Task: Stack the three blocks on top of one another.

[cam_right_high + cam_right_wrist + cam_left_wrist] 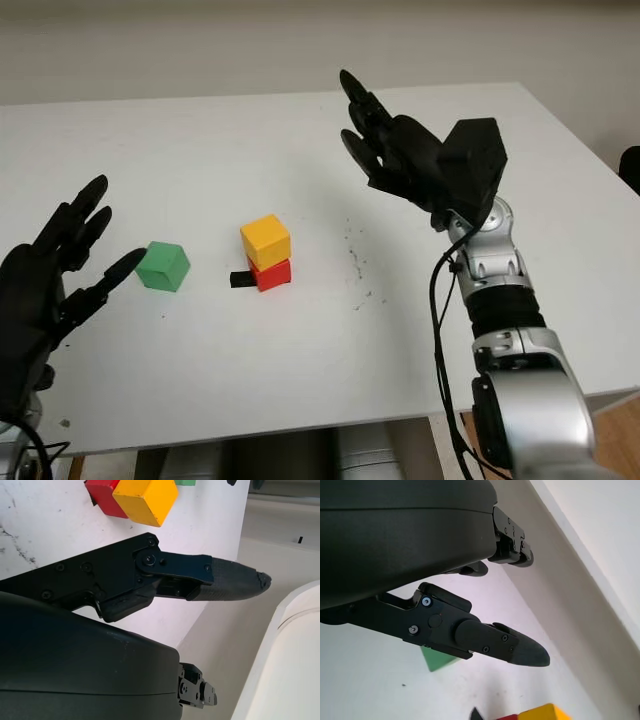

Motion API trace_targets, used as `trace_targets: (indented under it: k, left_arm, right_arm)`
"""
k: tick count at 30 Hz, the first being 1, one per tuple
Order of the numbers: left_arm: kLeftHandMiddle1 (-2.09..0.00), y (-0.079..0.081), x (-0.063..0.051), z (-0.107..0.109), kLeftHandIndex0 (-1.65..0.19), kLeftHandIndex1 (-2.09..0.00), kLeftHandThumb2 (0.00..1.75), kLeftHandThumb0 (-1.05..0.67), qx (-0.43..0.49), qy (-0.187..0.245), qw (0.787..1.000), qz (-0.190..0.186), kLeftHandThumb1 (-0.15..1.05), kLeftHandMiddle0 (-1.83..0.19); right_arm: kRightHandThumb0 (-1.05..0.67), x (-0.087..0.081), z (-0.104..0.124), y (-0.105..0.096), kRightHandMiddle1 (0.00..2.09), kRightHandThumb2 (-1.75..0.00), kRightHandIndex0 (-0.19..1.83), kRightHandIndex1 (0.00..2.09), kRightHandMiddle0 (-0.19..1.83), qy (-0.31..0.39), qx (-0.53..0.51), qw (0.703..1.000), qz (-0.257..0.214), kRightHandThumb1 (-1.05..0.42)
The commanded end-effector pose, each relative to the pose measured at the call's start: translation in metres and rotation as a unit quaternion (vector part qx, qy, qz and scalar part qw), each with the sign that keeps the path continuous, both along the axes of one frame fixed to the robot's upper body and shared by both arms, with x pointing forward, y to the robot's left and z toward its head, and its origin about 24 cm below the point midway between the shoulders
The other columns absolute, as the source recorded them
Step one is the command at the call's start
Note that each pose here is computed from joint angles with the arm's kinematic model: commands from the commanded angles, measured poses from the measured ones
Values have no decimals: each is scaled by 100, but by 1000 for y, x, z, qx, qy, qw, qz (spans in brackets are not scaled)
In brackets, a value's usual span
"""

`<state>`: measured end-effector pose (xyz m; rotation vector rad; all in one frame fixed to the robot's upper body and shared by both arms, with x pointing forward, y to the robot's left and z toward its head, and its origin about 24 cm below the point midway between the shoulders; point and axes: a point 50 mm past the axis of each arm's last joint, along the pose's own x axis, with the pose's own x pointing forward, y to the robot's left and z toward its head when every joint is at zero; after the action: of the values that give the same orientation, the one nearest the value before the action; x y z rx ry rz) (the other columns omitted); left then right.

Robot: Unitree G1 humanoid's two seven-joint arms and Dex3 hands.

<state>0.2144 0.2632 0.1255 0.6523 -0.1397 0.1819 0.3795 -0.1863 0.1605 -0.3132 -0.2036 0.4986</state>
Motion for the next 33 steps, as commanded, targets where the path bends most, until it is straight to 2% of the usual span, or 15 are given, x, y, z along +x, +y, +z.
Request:
trace_targets:
  k: [1,8,13,21,33]
  left_arm:
    - [-10,7,1,6,-32,-18,4,-58,40,7,999,8,94,-38]
    - [-7,15,11,23,-35,-17,4,-53,155,55,986,7,88,-35]
    - [-3,16,29,35,-29,-11,4,-59,252,116,961,-13,86,-25]
    - [-2,26,56,20,-19,-4,5,-63,249,163,954,-30,82,-13]
    - [-4,29,76,0,-7,-3,5,-65,234,248,937,-73,83,-1]
  right_arm:
    - [-80,-1,-4,-11,0,-67,-19,0,-19,7,6,1000,-14,-105]
    - [-80,-3,-11,-22,1,-69,-19,0,-18,21,38,998,-35,-105]
    - [-80,-3,-16,-23,3,-66,-19,0,-17,44,87,994,-44,-105]
    - [-83,-5,-22,-24,0,-71,-19,0,-19,57,119,990,-49,-105]
    - [-84,-7,-26,-26,0,-68,-19,0,-19,65,116,990,-52,-105]
